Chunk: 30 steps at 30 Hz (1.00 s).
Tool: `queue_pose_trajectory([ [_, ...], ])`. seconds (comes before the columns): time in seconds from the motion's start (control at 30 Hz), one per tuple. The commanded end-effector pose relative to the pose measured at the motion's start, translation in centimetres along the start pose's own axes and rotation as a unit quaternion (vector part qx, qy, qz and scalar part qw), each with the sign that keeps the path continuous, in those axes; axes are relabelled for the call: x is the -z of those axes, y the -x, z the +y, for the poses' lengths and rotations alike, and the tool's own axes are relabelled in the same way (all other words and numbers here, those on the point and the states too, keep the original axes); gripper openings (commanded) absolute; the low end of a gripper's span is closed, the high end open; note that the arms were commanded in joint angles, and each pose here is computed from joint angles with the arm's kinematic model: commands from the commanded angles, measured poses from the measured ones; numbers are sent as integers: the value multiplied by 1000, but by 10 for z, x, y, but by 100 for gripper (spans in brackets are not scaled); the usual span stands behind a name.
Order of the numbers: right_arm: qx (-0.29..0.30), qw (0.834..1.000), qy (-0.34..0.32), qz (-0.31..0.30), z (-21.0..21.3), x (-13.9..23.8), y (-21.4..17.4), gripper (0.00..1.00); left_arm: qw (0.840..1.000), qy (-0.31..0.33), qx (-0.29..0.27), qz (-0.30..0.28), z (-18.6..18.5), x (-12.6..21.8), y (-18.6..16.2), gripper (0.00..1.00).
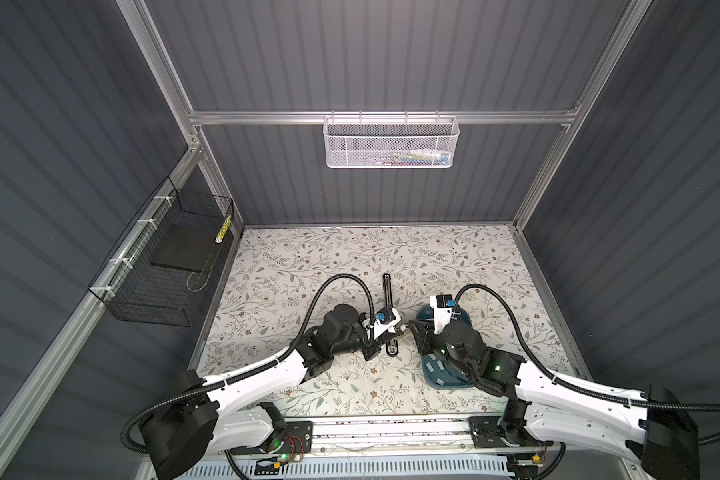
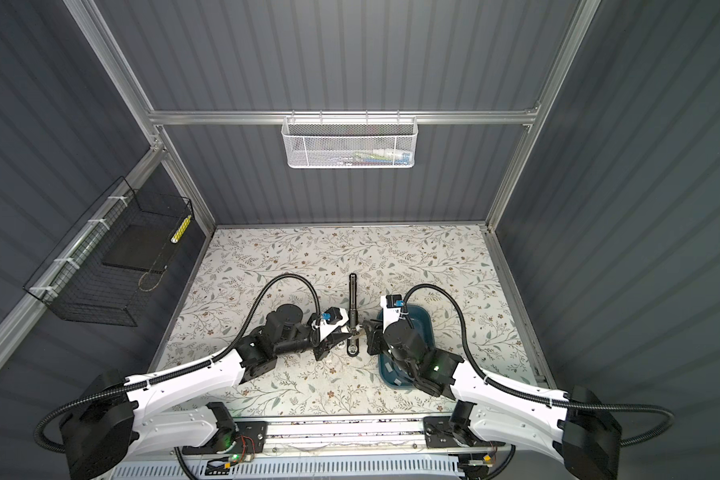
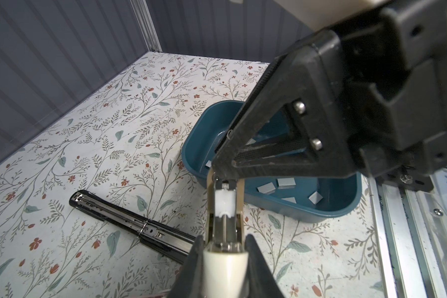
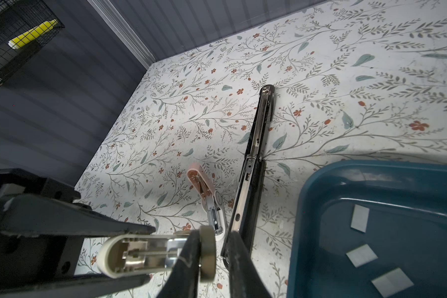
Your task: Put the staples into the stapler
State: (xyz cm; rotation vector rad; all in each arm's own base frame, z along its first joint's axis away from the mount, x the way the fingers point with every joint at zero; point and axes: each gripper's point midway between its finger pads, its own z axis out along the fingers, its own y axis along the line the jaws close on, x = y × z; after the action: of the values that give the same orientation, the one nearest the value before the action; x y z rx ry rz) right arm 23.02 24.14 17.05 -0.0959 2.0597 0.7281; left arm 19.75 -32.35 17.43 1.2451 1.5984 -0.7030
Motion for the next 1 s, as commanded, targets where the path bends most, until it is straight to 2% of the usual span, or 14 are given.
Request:
queue_pose_trajectory([
  [0.0,4,1000,-26,5,-10,-1,-3,25,998,26,-7,-50,6,11,22,0],
  [0.33,8,1000,-26,14,-8,-7,-7,26,996,53,-10,-77,11,26,28,0],
  [0.7,38,999,-27,-7,-13,6,2,37,993,78,-14,-84,17,32,27,0],
  [0.87,108,993,38,-26,-3,25,0,63,995,59,-20,-83,11,31,29,0],
  [0.97,179,978,100,-28,10,36,-11,73,995,25,-34,-85,0,31,34,0],
])
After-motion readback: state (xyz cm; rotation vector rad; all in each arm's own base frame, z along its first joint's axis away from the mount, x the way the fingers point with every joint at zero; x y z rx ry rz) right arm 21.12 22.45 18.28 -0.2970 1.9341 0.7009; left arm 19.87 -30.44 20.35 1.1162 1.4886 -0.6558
